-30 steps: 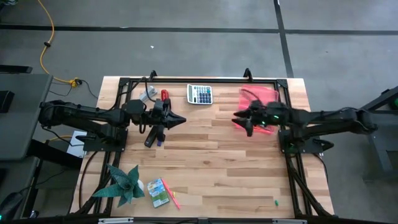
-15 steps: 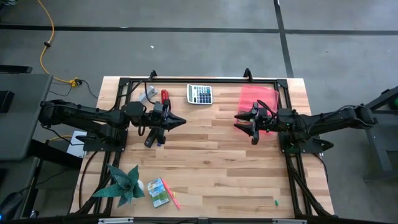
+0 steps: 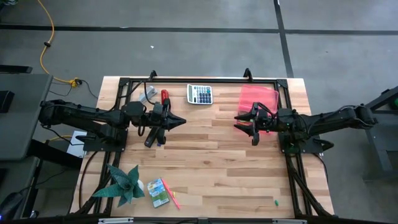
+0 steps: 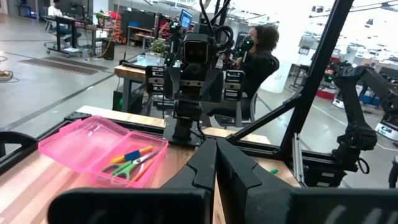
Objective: Pack school essentials
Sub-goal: Put the pink pencil into the pink supply box
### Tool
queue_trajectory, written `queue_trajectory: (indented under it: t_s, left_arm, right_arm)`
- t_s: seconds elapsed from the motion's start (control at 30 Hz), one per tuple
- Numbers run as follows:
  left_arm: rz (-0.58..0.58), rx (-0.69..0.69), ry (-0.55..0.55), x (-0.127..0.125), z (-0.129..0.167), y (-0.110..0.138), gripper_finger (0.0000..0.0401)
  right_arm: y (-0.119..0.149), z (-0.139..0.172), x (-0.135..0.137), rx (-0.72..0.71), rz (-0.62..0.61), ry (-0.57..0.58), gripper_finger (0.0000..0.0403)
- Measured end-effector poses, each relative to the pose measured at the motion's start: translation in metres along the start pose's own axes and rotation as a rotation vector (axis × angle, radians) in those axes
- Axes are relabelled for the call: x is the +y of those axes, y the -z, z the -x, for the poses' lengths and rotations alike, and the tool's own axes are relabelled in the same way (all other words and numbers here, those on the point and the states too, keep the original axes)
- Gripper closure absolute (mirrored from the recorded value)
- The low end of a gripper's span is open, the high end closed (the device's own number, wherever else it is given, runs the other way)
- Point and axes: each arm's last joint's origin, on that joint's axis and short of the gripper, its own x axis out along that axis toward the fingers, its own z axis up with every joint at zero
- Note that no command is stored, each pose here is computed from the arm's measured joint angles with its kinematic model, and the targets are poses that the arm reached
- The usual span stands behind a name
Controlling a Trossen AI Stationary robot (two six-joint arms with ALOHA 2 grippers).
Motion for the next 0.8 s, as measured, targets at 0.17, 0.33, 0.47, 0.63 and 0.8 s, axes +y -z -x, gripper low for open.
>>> queue_trajectory:
  t_s: [0.17, 0.33, 0.47, 0.63, 0.8]
  left_arm:
    - [0.0, 0.0, 0.0, 0.0, 0.0, 0.0, 0.04]
    - [0.0, 0.0, 0.0, 0.0, 0.0, 0.0, 0.04]
    - [0.001, 0.013, 0.007, 0.0, 0.0, 0.001, 0.0396]
    - [-0.006, 0.175, -0.02, 0.001, -0.002, 0.005, 0.0344]
    - [-0.068, 0.21, -0.037, -0.001, -0.004, -0.006, 0.0257]
  right_arm:
    - [0.0, 0.0, 0.0, 0.001, 0.002, -0.003, 0.0365]
    - [0.0, 0.0, 0.0, 0.002, -0.021, -0.008, 0.0387]
    - [0.0, 0.0, 0.0, 0.002, -0.021, -0.009, 0.0399]
    - [0.0, 0.0, 0.0, 0.003, -0.025, -0.016, 0.0401]
    - [0.0, 0.0, 0.001, 0.004, -0.043, -0.017, 0.0402]
